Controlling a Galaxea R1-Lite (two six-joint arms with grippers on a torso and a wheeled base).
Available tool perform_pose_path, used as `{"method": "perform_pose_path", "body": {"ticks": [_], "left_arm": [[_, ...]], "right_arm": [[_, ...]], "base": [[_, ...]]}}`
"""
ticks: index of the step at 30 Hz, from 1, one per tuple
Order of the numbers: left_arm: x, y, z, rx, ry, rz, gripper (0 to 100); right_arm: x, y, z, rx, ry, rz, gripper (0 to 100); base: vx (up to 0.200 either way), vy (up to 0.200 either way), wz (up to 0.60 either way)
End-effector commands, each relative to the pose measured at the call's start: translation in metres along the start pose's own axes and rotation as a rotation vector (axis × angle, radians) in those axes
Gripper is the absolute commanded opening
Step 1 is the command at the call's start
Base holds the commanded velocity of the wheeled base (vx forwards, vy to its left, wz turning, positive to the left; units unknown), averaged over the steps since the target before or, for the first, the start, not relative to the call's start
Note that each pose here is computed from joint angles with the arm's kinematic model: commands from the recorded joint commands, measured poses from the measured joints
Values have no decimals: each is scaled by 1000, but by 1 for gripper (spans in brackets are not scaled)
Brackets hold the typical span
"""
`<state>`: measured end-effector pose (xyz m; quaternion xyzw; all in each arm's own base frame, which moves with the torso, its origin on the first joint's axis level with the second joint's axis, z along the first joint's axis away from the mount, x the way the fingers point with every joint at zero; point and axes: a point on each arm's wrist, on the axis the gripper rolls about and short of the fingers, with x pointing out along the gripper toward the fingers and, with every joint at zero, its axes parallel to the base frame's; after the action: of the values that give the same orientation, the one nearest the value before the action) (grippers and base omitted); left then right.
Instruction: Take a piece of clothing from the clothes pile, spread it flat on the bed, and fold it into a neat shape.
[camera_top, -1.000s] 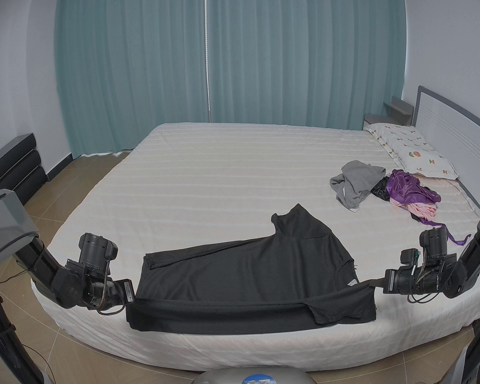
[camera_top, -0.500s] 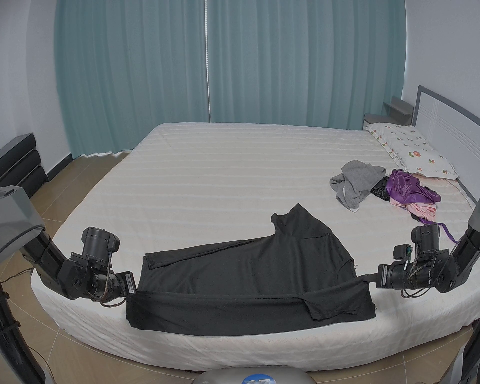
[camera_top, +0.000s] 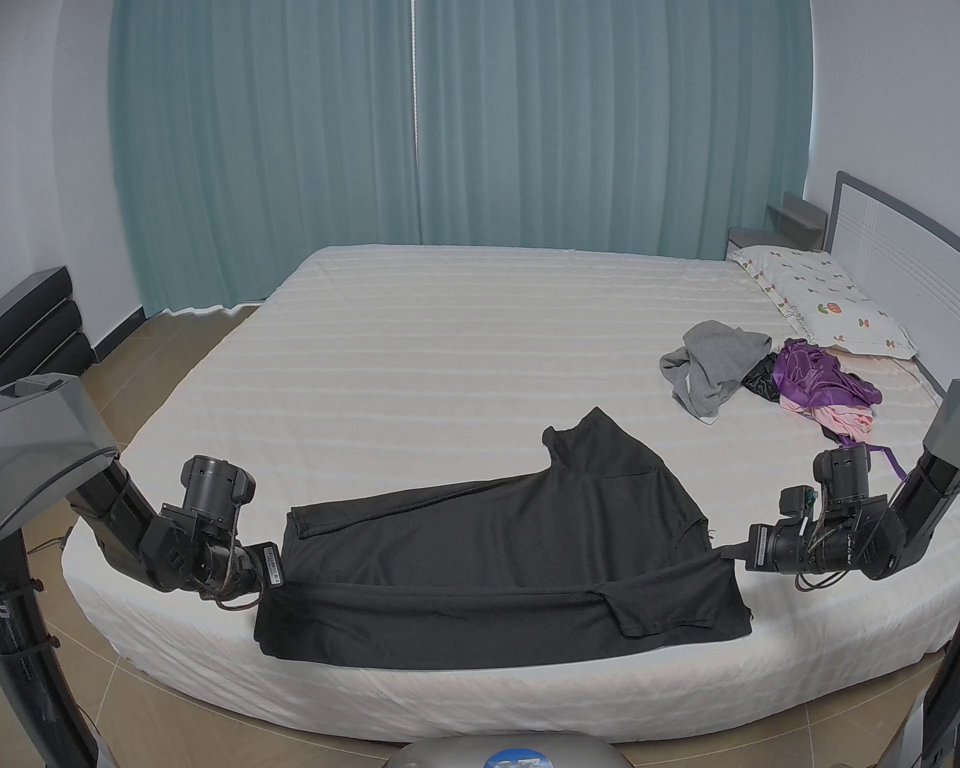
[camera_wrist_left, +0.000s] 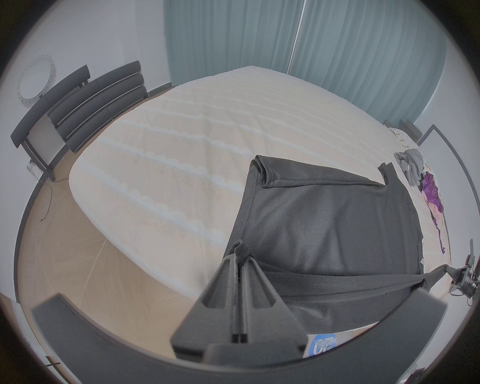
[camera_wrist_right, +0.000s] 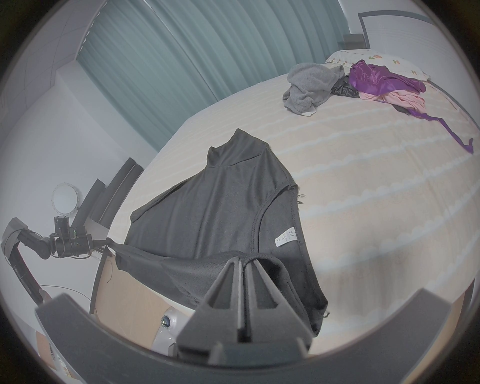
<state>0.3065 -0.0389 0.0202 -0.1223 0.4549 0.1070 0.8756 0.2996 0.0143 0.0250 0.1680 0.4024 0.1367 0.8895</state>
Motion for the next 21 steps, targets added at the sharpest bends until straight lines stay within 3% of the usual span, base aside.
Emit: {"method": "perform_pose_path", "body": {"ticks": [1, 21], "left_arm": [[11, -2, 1, 1, 11, 6, 0], [51, -11, 4, -42, 39, 20, 0]], "right_arm": [[11, -4, 1, 5, 12, -2, 0], [49, -16, 2, 14, 51, -4, 0]], "base": [[0, 0, 0], [0, 0, 0]]}}
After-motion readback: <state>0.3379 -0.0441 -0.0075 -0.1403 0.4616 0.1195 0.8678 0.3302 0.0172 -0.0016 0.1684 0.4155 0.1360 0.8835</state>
